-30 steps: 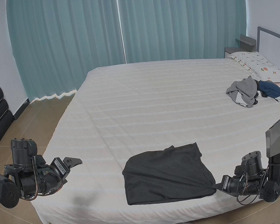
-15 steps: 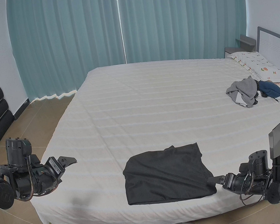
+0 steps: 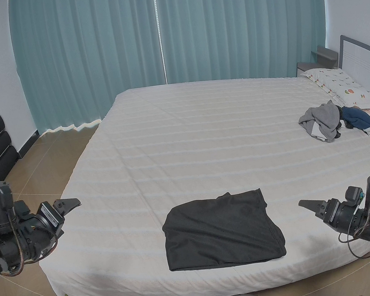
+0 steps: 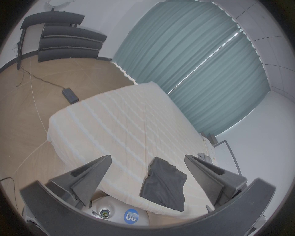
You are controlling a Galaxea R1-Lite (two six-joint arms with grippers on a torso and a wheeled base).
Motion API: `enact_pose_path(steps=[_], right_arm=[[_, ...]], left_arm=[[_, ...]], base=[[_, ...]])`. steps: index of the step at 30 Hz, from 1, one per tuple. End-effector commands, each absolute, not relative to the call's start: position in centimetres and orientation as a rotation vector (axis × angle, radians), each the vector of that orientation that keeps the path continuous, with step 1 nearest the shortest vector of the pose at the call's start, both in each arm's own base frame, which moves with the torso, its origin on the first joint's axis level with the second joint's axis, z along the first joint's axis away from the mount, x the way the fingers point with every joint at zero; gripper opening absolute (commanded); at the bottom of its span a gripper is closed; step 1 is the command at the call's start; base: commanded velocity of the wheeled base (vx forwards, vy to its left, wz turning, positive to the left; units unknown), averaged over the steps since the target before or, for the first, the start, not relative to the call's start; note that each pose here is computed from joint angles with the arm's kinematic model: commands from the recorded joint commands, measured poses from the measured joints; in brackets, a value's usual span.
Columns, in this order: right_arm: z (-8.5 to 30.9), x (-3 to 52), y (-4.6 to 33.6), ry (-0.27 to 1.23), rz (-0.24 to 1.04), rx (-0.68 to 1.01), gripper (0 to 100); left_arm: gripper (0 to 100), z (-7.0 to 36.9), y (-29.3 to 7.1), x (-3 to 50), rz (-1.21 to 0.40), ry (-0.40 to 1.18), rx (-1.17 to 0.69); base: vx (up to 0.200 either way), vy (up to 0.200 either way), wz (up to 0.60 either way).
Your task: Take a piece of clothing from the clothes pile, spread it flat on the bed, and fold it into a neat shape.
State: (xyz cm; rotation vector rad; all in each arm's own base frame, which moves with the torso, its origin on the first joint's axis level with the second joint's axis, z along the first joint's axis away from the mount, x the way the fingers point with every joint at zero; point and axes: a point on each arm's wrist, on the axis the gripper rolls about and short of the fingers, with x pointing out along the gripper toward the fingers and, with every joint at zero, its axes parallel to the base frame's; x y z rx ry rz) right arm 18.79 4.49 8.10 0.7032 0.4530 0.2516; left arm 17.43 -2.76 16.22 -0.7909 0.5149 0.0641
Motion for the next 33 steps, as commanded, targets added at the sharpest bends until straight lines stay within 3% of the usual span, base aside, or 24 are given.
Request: enact_pose_path(steps=[1,7,16,20,26,33], right_arm=[[13.7,12.4,1.9,0.148,0.264,0.531,100],[13.7,6.1,0.8,0.095,0.236,0.425,100],[11.4,-1.0,0.3,0.108,0.252,0.182,100],[11.3,-2.4,0.2,0.109,0.253,0.125,100],[11.4,-2.9,0.2,0.063,0.243,0.087,100],[10.1,-3.6,0.6,-0.012,0.245,-0.014,100]], left_arm=[[100,19.7,-1.2,9.0,0.048,0.226,-0.718],[100,19.7,0.1,3.0,0.110,0.053,-0.518],[100,17.6,0.9,-2.9,0.218,-0.051,-0.342],[100,16.7,0.5,-4.7,0.295,-0.119,-0.290],[100,15.5,0.5,-6.3,0.271,-0.180,-0.213],[100,13.5,0.5,-5.4,0.219,-0.123,-0.157]], base=[[0.000,0.000,0.00],[0.000,0.000,0.00],[0.000,0.000,0.00],[0.000,0.000,0.00],[0.000,0.000,0.00],[0.000,0.000,0.00]])
